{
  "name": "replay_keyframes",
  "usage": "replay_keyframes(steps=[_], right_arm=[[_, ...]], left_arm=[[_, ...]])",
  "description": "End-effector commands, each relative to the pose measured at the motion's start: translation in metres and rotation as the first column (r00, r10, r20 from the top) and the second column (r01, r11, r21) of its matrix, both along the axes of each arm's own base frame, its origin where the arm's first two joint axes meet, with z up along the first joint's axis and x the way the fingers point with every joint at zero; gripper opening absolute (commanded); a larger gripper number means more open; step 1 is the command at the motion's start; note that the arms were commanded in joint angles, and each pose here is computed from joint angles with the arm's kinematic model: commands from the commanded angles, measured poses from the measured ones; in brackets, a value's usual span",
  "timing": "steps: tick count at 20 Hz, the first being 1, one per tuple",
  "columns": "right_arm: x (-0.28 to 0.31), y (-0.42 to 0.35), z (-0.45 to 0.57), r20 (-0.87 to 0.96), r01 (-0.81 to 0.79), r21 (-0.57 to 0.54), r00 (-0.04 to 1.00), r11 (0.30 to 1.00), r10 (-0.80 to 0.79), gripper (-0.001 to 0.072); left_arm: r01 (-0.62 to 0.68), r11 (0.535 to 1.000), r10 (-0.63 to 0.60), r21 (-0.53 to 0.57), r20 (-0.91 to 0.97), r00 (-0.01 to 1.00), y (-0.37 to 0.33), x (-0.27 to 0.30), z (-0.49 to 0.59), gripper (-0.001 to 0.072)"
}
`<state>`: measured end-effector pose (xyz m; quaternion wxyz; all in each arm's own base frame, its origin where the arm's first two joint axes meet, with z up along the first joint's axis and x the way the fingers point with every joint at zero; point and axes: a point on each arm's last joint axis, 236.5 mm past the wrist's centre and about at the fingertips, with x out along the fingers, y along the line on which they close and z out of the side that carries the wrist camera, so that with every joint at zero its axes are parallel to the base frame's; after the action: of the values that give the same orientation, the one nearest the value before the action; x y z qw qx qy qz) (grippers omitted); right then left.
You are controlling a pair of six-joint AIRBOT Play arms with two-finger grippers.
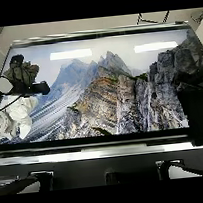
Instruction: Fold the clothes and pants, and hang the long-sleeved shirts on hangers.
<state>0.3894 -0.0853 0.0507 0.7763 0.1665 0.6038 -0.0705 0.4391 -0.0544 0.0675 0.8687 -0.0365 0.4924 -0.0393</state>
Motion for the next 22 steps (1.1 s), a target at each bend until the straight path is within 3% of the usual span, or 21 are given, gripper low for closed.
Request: replay_keyframes(steps=[1,3,6,9,16,17,18,19,22], right_arm=[[0.026,-0.01,0.007,0.112,0.022,-0.039,0.994,0.999,-0.018,0.0692],[0.027,-0.009,0.004,0.105,0.021,-0.031,0.994,0.999,-0.018,0.0692],[0.018,-0.004,-0.008,0.044,0.011,-0.007,0.999,1.0,-0.011,0.0691],[0.006,0.001,-0.017,-0.025,0.001,0.017,1.0,1.0,-0.001,0.0691],[-0.017,0.018,-0.019,-0.122,-0.008,0.091,0.992,0.996,0.019,0.069],[-0.019,0.021,-0.019,-0.131,-0.01,0.105,0.991,0.994,0.024,0.069],[-0.021,0.024,-0.019,-0.139,-0.012,0.117,0.99,0.993,0.029,0.069],[-0.021,0.027,-0.018,-0.138,-0.013,0.127,0.99,0.992,0.031,0.0677],[-0.019,0.031,-0.016,-0.126,-0.015,0.146,0.991,0.989,0.033,0.0561]], left_arm=[[-0.061,0.988,0.042,0.14,0.133,0.99,0.043,0.027,0.02,0.072],[-0.252,0.952,0.24,0.174,0.088,0.967,0.113,0.019,0.015,0.072],[-0.499,0.859,0.512,0.115,-0.211,0.832,0.181,-0.038,-0.041,0.072],[-0.533,0.841,0.514,0.098,-0.455,0.728,0.194,-0.073,-0.098,0.072],[-0.531,0.84,0.507,0.114,-0.516,0.691,0.199,-0.066,-0.153,0.0698],[-0.529,0.842,0.498,0.106,-0.528,0.688,0.194,-0.067,-0.155,0.042],[-0.504,0.86,0.46,0.072,-0.533,0.71,0.184,-0.063,-0.152,0.0093],[-0.444,0.896,0.384,0.014,-0.527,0.758,0.169,-0.056,-0.145,0.0024],[-0.236,0.959,0.167,-0.157,-0.362,0.917,0.113,-0.017,-0.077,0.0023]])
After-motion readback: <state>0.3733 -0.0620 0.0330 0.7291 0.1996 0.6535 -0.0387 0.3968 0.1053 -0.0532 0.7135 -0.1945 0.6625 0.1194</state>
